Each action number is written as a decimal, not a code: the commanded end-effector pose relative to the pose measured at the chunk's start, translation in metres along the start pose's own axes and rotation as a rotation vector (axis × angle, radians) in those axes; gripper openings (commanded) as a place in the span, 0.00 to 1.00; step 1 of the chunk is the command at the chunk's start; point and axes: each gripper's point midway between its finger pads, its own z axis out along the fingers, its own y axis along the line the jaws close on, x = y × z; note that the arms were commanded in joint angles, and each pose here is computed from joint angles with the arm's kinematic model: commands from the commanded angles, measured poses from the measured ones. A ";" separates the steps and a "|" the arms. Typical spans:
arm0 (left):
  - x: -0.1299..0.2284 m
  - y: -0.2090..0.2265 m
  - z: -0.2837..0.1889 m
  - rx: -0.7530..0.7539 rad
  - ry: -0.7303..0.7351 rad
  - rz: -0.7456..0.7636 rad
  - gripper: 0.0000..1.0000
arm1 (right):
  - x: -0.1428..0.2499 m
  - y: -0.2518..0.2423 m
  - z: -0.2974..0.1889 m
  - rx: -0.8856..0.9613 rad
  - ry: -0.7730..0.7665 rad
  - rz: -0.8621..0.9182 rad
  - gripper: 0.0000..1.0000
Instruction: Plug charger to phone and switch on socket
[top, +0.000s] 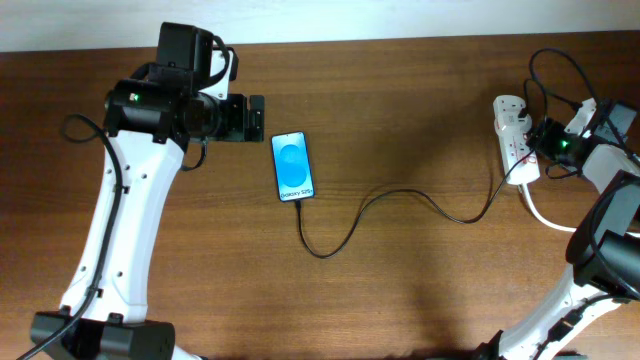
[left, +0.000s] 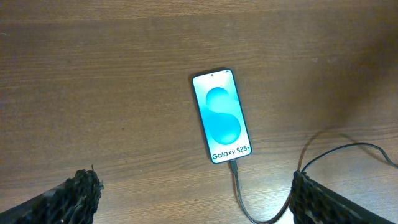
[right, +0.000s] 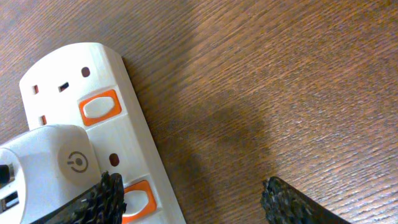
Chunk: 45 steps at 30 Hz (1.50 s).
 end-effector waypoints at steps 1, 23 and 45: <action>-0.002 0.002 -0.004 -0.007 -0.012 0.007 0.99 | 0.014 0.001 0.013 0.007 0.043 -0.019 0.74; -0.002 0.002 -0.004 -0.007 -0.012 0.007 1.00 | 0.057 0.029 0.017 0.007 0.197 -0.058 0.74; -0.001 0.002 -0.004 -0.008 -0.009 0.007 0.99 | -0.094 0.167 -0.376 -0.262 -0.102 -0.243 0.98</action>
